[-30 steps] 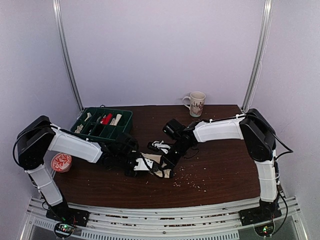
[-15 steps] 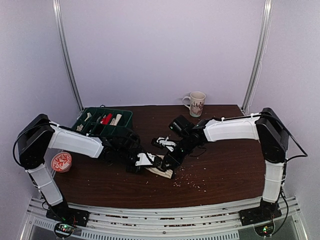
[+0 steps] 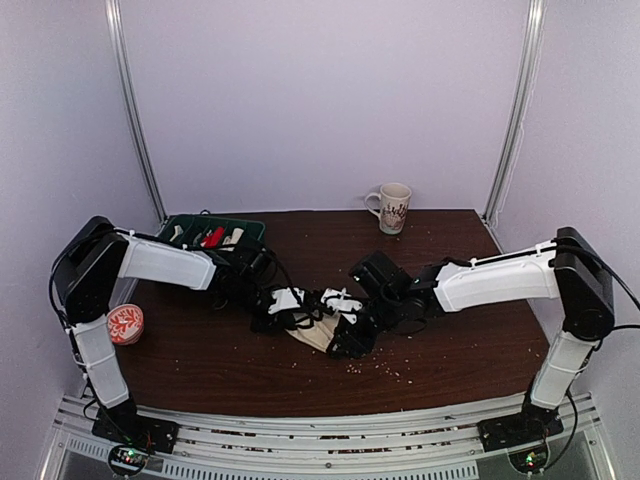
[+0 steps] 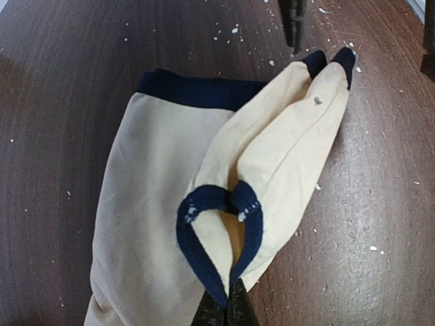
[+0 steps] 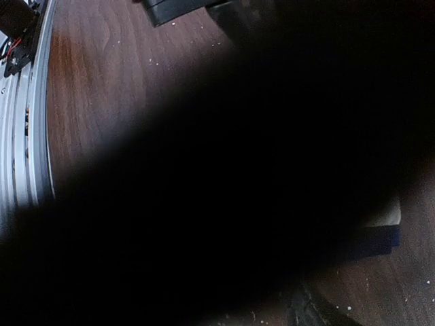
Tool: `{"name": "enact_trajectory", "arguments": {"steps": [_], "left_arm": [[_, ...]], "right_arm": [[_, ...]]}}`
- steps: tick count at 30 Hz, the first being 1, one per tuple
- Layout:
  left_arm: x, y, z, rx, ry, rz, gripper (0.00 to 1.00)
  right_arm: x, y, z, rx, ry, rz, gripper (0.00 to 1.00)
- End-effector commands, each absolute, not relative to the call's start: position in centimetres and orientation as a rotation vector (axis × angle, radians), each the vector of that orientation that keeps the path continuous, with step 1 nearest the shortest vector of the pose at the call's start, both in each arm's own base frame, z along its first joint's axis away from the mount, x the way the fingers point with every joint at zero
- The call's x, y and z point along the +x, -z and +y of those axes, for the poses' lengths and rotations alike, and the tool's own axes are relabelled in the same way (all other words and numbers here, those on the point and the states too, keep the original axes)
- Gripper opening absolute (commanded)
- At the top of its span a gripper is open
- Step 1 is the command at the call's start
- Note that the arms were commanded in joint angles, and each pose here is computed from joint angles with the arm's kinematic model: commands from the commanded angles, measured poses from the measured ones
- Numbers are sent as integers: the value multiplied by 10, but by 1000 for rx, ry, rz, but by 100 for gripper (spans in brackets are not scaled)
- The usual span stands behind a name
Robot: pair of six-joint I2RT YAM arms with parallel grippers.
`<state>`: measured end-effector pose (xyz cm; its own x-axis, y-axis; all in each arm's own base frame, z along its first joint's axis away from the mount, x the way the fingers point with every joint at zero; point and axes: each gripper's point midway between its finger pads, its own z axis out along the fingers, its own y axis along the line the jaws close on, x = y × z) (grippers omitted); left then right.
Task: Roll the underwear
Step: Pick up the underwear from the center of the board.
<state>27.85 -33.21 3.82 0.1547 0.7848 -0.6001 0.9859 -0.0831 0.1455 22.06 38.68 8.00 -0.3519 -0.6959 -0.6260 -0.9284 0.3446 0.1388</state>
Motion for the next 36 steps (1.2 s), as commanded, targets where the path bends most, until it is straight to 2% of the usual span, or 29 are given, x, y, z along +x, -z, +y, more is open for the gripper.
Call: {"name": "enact_trajectory", "arguments": {"steps": [1,10,22,25,30,36], "left_arm": [[279,-43,-333,1891,625,1714,0],[276,-46,-331,1892,658,1701,0],[281,-48,-330,1868,677,1712,0],[282,-48,-330,1865,679,1718,0],[282,-48,-330,1858,702,1727,0],[285,-51,-329,1839,748,1738,0]], "right_arm": [[234,-80,391,-1339,-570,2113,61],[245,-63,390,-1309,-481,2154,60],[234,-37,392,-1364,-512,2229,56],[240,-63,395,-1286,-539,2166,56],[250,-110,381,-1093,-557,2015,65],[243,-105,373,-1079,-580,1983,67]]}}
